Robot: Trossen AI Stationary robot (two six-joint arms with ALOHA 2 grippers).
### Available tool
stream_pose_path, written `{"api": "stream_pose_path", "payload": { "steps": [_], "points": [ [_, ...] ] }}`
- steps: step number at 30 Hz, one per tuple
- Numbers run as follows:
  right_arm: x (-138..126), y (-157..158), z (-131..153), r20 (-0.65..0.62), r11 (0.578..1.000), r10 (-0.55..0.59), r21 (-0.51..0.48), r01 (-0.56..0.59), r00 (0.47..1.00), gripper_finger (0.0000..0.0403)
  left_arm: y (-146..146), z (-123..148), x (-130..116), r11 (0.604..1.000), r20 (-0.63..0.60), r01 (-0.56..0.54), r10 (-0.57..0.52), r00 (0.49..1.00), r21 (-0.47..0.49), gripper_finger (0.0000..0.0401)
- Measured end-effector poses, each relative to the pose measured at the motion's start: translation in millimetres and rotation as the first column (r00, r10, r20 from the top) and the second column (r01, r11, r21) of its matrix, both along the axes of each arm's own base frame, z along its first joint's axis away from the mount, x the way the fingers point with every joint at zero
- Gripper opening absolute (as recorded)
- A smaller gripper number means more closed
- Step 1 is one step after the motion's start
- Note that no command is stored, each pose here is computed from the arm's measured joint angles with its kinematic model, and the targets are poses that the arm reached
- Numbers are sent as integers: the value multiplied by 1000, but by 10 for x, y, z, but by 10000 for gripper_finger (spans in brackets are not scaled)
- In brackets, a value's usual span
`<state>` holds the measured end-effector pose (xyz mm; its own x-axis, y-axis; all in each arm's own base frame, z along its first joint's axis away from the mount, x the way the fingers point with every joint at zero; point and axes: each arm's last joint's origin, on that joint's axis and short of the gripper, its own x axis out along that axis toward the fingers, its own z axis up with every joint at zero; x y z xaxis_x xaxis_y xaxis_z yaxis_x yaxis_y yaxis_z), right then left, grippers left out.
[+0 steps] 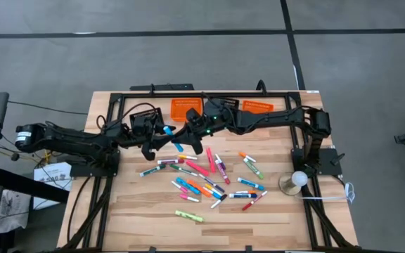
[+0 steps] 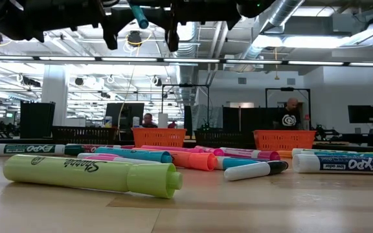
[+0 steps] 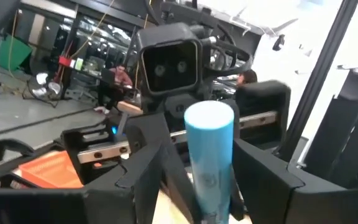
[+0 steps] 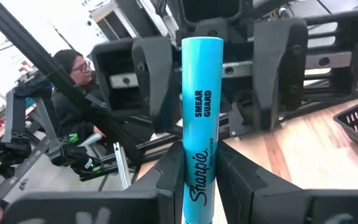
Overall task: Pick & Place Markers
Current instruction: Put the large light blue highlighter pen into the left black bin
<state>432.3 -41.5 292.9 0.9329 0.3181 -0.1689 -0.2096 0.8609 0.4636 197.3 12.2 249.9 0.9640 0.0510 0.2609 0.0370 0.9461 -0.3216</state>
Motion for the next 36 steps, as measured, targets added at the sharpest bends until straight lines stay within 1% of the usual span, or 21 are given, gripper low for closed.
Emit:
{"api": "stream_pose_path", "payload": {
  "steps": [4,6,8,10,13,14,21,25,28,36],
  "points": [
    [1,7,2,2,1000,2,0,-2,1000,63,3,-8,8,999,-4,-2,1,1000,-34,187],
    [2,22,1,1,1000,5,0,-5,1000,63,3,-6,6,999,-1,2,-3,1000,-48,175],
    [3,29,3,3,1000,6,0,-6,1000,63,0,-5,7,998,1,13,-13,1000,-69,154],
    [3,27,1,1,1000,5,1,-5,1000,63,0,-5,6,996,2,20,-20,1000,-86,123],
    [2,21,1,0,1000,2,1,-2,1000,63,0,-2,5,996,5,20,-20,1000,-90,72],
    [3,22,1,0,1000,2,1,-2,1000,63,-1,-2,5,996,5,23,-23,1000,-91,64],
    [2,19,1,1,1000,2,1,-2,1000,64,0,-2,5,996,5,23,-23,1000,-91,64],
    [2,13,3,2,1000,2,1,-2,1000,80,1,-3,5,996,4,21,-21,1000,-92,64],
    [-5,-24,5,4,1000,22,7,-22,1000,103,3,-6,6,996,2,16,-16,1000,-92,65],
    [-61,-206,19,13,985,165,51,-165,986,184,3,-7,6,996,0,13,-13,1000,-83,67]
  ]
}}
